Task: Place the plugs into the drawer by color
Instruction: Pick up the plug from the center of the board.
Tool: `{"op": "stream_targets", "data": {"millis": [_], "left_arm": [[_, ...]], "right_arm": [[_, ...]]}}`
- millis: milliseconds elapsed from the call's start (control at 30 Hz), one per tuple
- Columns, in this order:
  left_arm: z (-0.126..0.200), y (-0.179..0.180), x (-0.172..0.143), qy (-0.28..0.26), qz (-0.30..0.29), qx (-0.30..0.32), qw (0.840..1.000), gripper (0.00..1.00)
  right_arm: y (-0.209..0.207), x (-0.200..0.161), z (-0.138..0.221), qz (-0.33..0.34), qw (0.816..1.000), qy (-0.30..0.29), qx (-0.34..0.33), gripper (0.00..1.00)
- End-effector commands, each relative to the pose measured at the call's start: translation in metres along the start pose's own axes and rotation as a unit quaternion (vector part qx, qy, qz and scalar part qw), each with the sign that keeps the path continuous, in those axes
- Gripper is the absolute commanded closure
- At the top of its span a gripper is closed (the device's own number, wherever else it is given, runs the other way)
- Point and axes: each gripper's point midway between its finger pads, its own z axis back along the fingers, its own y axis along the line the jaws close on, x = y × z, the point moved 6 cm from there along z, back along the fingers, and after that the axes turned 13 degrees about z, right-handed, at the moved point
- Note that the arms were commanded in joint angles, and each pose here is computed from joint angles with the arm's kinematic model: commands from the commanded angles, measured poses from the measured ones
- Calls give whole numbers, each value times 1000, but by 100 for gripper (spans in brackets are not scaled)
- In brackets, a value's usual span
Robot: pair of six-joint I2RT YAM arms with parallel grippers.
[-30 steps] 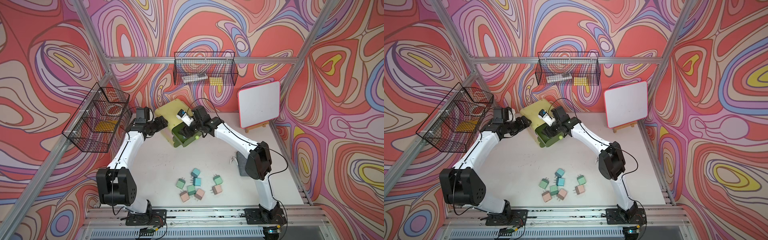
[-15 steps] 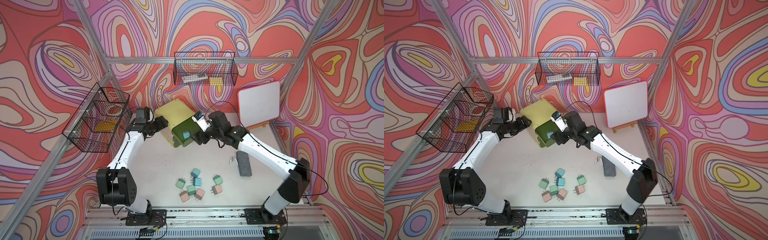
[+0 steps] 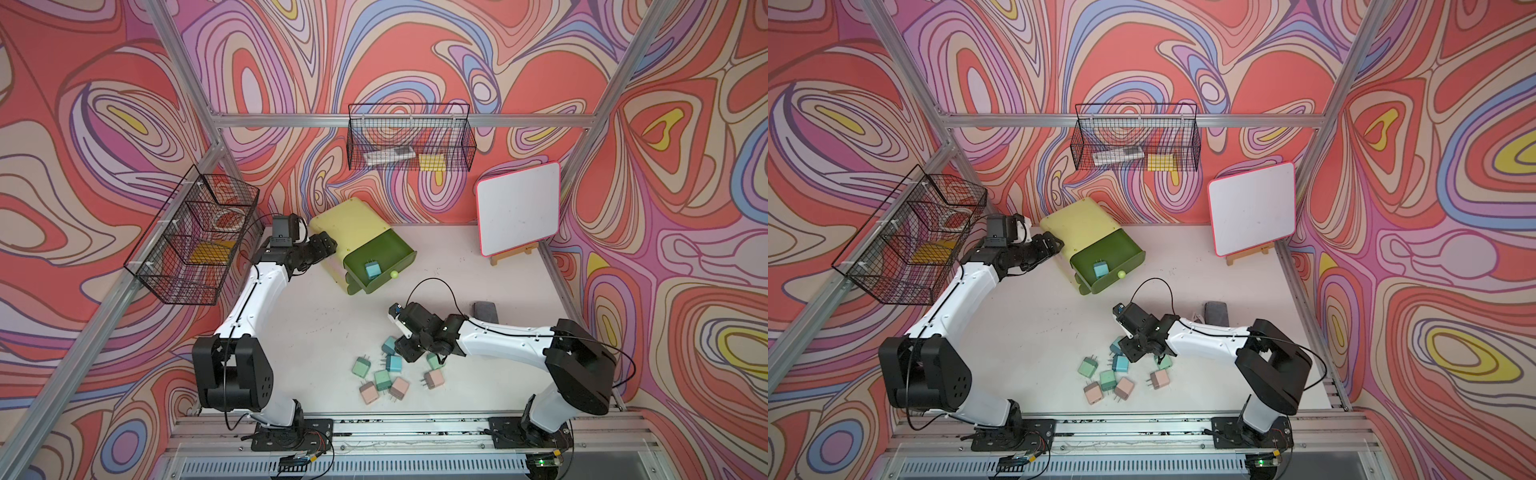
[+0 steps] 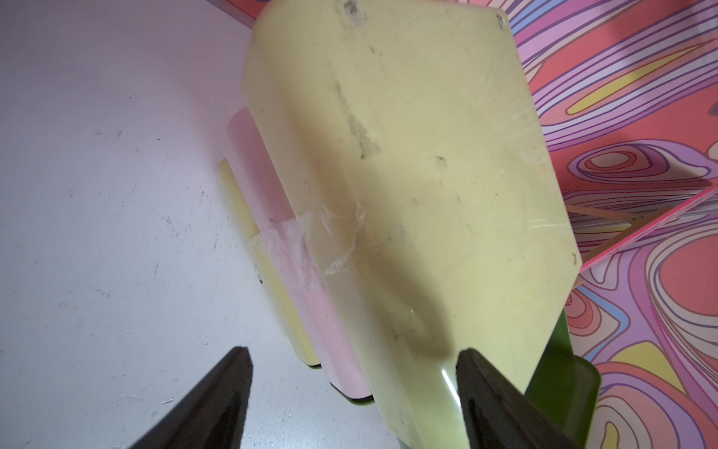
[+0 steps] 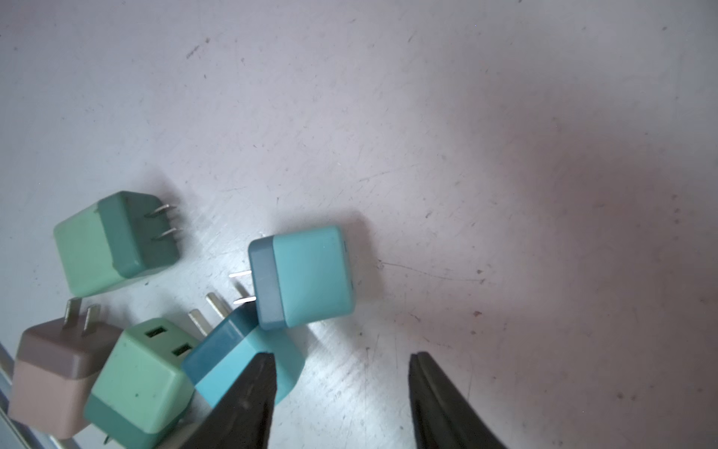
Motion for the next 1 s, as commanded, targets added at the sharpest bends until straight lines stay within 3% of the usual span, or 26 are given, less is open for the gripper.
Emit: {"op": "stream_targets", "data": {"millis": [0, 333, 667, 967], "left_arm": [[7, -4, 2, -2, -9, -7, 1000, 18], [8, -5, 2, -3, -11, -9, 1000, 18], [9, -5, 3, -2, -12, -9, 1000, 18], [10, -6, 2, -3, -12, -10, 1000, 18]], "right_arm": [[7, 15, -4, -18, 999, -39, 19, 50], [14, 11, -26, -32, 999, -26, 33, 56], [-7, 8, -34, -29, 998, -3, -57, 40], [-31, 19, -20, -10, 993, -5, -114, 37]]}}
